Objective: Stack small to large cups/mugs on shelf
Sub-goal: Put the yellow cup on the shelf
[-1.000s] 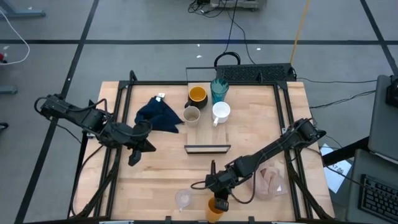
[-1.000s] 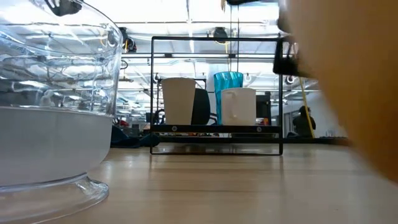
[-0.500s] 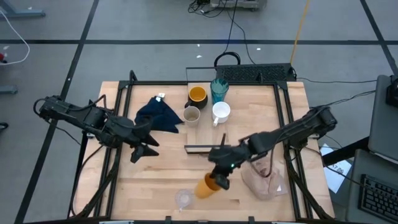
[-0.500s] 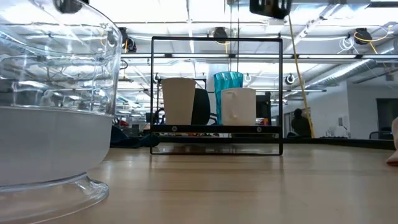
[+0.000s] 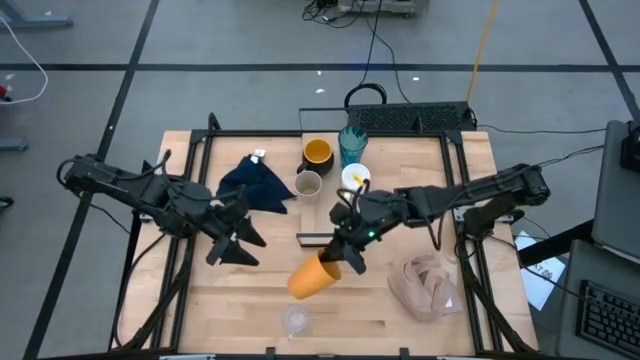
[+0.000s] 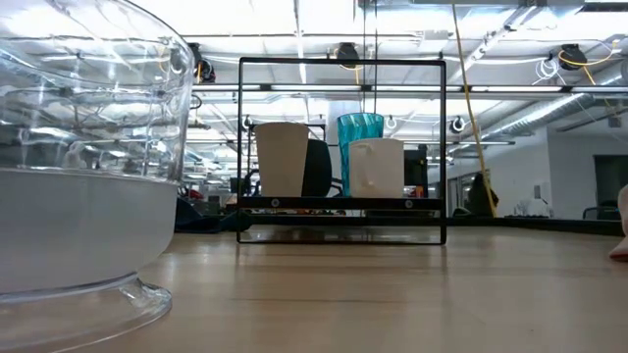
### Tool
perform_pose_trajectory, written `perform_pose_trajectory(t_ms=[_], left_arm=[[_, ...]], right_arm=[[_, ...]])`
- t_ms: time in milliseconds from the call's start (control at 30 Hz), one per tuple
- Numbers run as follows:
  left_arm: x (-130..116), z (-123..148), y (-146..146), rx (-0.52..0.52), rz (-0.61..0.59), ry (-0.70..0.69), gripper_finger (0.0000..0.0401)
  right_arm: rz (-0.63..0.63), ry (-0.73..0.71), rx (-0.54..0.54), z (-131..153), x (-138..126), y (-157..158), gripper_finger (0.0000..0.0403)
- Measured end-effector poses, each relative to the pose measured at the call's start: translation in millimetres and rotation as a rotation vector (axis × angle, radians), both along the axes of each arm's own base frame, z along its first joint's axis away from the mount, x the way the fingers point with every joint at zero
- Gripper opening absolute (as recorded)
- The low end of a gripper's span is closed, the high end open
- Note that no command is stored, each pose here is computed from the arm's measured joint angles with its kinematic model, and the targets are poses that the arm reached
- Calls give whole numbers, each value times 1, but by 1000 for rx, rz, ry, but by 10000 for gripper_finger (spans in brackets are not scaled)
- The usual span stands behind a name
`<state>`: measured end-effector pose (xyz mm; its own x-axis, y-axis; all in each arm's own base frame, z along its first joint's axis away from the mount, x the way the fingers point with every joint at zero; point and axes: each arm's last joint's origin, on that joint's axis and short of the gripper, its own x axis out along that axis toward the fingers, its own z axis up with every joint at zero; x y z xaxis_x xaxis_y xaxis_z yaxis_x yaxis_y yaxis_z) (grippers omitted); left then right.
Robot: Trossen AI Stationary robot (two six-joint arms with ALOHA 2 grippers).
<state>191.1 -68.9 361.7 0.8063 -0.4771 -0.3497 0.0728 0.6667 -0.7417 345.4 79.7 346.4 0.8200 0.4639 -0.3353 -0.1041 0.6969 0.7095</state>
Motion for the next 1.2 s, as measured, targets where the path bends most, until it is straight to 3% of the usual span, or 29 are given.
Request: perform_pose_trajectory(t_ms=[267, 533, 867, 1200], left_arm=[[20, -11, -10, -44, -73, 47, 340], [36, -7, -16, -89, -118, -46, 318], [36, -7, -16, -115, -115, -37, 330], [57, -21, -22, -137, -135, 8, 318]], right_arm=[[61, -9, 73, -11, 17, -5, 0], [100, -63, 138, -23, 38, -10, 0], [73, -68, 130, -27, 44, -31, 0], [71, -94, 140, -25, 45, -34, 0]])
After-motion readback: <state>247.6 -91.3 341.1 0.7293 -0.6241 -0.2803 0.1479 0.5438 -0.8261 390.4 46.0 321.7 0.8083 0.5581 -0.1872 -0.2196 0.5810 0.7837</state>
